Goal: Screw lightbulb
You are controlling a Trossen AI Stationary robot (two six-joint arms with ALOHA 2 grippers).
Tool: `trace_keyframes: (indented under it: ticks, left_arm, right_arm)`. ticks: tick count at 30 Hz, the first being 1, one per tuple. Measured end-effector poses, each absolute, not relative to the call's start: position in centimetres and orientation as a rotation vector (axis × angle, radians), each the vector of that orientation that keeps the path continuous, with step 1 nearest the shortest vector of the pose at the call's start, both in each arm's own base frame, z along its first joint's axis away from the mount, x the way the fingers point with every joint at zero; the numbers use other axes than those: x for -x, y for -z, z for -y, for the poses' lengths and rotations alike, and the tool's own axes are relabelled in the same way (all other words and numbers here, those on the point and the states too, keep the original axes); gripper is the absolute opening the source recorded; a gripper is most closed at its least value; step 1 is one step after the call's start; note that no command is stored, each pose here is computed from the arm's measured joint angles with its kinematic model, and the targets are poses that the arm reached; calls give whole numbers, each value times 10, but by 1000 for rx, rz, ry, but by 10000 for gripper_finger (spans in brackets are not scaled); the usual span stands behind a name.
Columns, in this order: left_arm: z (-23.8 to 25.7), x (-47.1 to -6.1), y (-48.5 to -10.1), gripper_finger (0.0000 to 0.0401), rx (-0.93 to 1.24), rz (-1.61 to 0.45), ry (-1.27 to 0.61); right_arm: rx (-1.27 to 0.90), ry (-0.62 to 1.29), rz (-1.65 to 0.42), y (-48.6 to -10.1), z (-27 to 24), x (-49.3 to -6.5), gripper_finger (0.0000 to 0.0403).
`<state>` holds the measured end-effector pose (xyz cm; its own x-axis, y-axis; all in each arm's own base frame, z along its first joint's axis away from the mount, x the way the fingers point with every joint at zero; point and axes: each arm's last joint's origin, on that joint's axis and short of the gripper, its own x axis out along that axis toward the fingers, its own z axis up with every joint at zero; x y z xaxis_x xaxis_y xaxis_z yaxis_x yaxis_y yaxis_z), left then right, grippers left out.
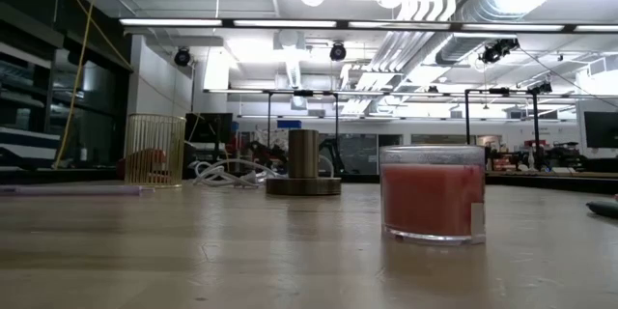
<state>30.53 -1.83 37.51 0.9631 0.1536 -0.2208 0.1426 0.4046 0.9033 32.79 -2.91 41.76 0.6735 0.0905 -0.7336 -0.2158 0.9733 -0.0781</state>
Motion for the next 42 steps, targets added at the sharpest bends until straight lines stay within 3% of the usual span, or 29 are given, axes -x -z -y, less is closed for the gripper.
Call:
trace_keyframes:
  ticks: [9, 27, 42]
  left_arm:
    - [16, -310, -369, 204, -1203, -357, -63]
    - [19, -313, -369, 193, -1215, -324, -47]
    - [18, -314, -368, 101, -1211, -332, -51]
  right_arm:
    - [169, -175, -795, -419, 29, -329, 227]
    - [174, -167, -797, -419, 30, -329, 227]
    - [184, -173, -805, -418, 30, -329, 227]
